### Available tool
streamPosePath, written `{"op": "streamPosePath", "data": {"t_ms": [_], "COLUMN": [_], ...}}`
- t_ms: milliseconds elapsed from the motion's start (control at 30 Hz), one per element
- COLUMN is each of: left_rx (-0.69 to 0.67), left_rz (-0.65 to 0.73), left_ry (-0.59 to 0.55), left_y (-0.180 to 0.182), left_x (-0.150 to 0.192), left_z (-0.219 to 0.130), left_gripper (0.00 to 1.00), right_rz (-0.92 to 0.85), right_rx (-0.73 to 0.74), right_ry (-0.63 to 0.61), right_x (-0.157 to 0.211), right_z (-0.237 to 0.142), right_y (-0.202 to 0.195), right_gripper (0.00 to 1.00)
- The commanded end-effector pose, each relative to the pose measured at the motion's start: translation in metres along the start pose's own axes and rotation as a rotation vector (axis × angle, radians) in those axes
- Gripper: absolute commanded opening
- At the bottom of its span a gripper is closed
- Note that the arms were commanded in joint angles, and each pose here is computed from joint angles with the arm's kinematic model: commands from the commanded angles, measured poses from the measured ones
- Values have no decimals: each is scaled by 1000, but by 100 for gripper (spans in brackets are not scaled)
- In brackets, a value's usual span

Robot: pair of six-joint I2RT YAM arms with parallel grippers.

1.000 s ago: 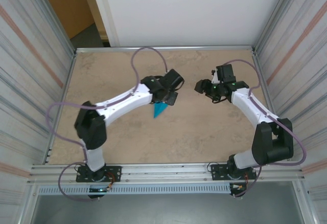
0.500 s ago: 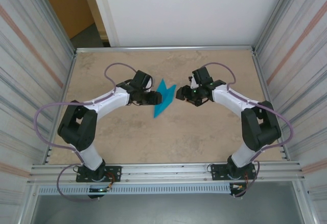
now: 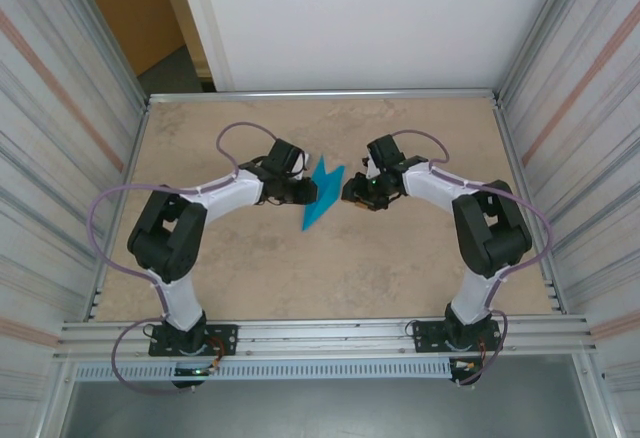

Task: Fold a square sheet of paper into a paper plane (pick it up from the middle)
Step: Move the paper to the center of the table.

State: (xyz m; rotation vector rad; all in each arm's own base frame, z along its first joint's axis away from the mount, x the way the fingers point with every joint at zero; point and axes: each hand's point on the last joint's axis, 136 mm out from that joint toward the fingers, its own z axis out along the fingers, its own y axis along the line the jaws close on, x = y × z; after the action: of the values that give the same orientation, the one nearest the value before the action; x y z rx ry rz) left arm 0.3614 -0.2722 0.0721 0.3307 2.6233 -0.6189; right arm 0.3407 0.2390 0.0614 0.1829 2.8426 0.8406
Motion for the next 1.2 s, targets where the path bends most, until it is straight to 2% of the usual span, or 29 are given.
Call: {"op": "streamPosePath", "data": {"t_ms": [0,233,367,767,1167], "left_rx": [-7,-48,-113,-222,-220], "left_rz": [68,149,237,433,524], "left_ry": [-33,-48,-64,-83,-64], "left_y": [-4,-8,-15,-39,-63], "left_x": [-14,-21,-28,-30,-22], "left_z": [0,-3,-13,-16,1], "left_gripper": [22,12,12,12,12], "right_rz": [6,21,28,60,109], "right_rx": [-24,-38,-49,-172,-187], "right_ry": [20,45,53,11,1], "right_x": [-3,-12,-18,-43,-45], "right_z": [9,33,45,51,46], "right_y": [9,12,13,19,-2], "right_gripper": [36,16,12,11,12]}}
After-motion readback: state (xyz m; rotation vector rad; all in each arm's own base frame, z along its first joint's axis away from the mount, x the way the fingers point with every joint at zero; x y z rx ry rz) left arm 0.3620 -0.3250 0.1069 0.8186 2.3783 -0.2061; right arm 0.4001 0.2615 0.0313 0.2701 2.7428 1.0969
